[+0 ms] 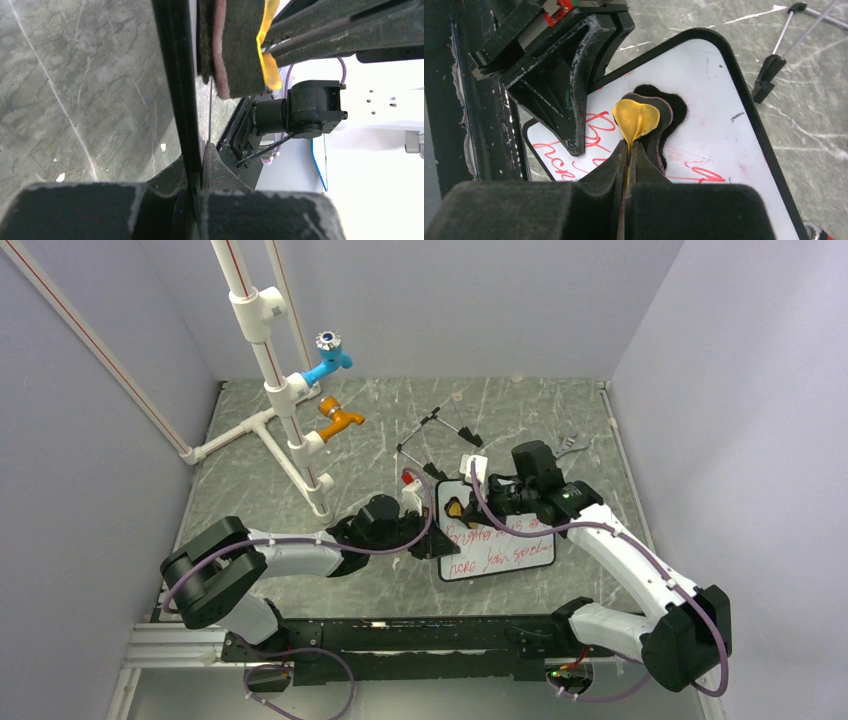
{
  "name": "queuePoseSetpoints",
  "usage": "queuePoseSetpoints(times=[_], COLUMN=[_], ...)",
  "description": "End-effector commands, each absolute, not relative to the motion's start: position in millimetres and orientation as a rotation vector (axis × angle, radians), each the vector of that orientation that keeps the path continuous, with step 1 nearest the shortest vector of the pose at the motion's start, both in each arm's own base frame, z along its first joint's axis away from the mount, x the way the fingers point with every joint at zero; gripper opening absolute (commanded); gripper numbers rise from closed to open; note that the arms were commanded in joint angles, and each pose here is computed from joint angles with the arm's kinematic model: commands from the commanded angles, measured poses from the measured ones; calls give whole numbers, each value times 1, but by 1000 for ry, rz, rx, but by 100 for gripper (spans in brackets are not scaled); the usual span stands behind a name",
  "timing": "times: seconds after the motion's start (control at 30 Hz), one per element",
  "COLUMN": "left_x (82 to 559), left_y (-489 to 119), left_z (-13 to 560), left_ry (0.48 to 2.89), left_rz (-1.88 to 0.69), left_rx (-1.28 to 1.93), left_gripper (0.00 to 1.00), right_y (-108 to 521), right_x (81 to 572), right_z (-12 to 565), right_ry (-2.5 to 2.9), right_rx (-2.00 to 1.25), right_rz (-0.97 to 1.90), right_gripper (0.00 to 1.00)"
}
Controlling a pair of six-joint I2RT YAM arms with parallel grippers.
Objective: Erase the whiteboard
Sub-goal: Erase the whiteboard at the center of the board.
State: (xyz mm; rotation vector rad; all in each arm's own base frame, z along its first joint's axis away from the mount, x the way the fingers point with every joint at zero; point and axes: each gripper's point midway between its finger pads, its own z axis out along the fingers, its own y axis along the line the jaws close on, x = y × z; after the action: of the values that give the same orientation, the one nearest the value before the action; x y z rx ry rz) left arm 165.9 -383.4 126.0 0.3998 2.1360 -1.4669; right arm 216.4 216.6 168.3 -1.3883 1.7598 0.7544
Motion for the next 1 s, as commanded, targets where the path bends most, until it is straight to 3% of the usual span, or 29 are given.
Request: queuePoseSetpoints(times=[0.0,0.13,0.33,0.6,0.77,0.97], left_x=[147,148,149,148,147,148], left_y=[-404,-402,-401,-397,-396,-394], left_z=[167,166,169,172,169,168], left_ry=[1914,1925,1919,1908,1914,1925], left_rz=[-1547,-1520,-1508,-1490,-1489,-1474], left_rx=[654,668,669,677,670,662], left_gripper=[0,0,0,0,0,0], right_y=[194,194,211,180,175,152], right_x=[257,244,188,266,261,285], right_z=[173,166,158,180,176,179], right_ry=[1827,1805,1668,1835,1827,1876], right_rx=[-1169,-1234,-1496,-1093,-1121,-1004], right_rz=[570,630,902,541,545,360], right_gripper=[0,0,0,0,0,0])
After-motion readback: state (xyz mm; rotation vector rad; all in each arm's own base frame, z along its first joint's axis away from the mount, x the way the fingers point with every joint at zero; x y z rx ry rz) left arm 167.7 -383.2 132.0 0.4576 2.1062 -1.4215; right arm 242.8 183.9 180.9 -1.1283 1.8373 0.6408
